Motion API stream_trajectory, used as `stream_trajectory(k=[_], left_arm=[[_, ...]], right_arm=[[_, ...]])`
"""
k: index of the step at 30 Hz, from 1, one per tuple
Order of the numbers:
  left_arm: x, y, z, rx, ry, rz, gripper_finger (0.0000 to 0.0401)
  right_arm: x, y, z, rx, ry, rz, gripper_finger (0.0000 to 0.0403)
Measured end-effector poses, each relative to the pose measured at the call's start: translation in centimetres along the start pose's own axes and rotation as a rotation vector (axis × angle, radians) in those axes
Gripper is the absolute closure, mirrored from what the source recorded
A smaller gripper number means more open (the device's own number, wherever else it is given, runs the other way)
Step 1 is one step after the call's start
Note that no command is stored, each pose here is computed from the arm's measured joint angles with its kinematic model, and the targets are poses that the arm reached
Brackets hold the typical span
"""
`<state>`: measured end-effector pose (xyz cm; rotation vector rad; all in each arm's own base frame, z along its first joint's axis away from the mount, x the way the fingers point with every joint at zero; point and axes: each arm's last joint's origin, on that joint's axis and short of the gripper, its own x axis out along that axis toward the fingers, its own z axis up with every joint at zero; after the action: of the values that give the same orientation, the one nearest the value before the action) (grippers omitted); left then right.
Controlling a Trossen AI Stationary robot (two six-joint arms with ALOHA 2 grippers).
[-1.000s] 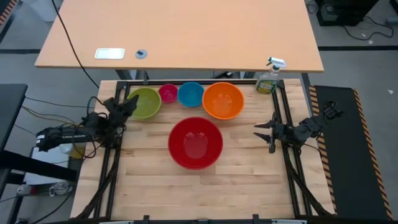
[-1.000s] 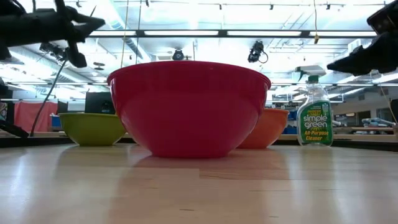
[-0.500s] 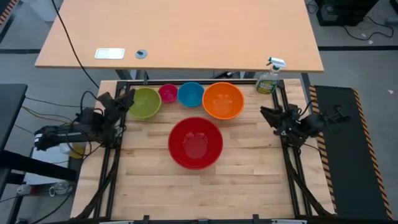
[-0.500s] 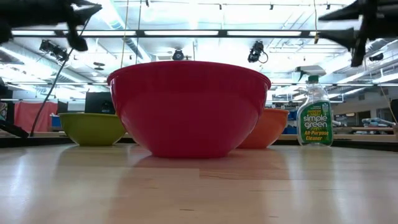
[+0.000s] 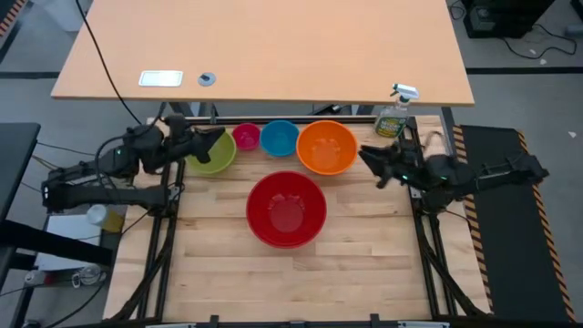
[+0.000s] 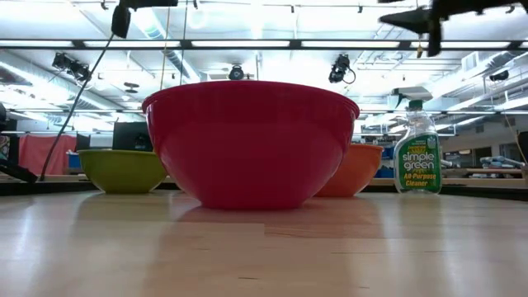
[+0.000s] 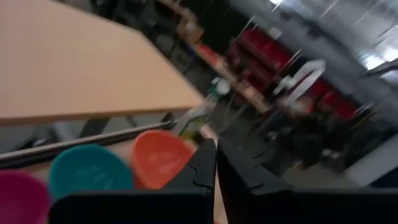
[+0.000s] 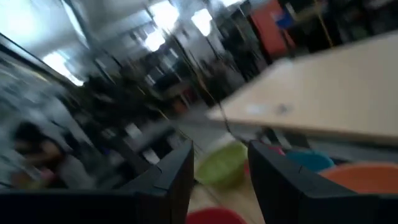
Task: Nest bowls inside each other
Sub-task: Stack the orange bowl on the red bowl
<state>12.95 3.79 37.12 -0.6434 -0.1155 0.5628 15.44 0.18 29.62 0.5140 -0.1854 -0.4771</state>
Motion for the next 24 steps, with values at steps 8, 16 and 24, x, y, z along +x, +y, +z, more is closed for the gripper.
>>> stream_trajectory(k=[8, 16, 24], left_arm=[[0.3, -0.4, 0.7, 0.028, 0.067, 0.050, 0.0311], [0.3, -0.9, 0.3, 0.022, 0.179, -0.082, 0.0216], [1.0, -1.6, -0.2, -0.011, 0.217, -0.141, 0.0207]], right_arm=[[7.6, 2.2, 3.1, -0.063, 0.322, -0.007, 0.0242], [13.5, 3.5, 5.1, -0.288, 0.330, 0.065, 0.0242], [16.4, 3.6, 4.9, -0.382, 0.361, 0.134, 0.0242]])
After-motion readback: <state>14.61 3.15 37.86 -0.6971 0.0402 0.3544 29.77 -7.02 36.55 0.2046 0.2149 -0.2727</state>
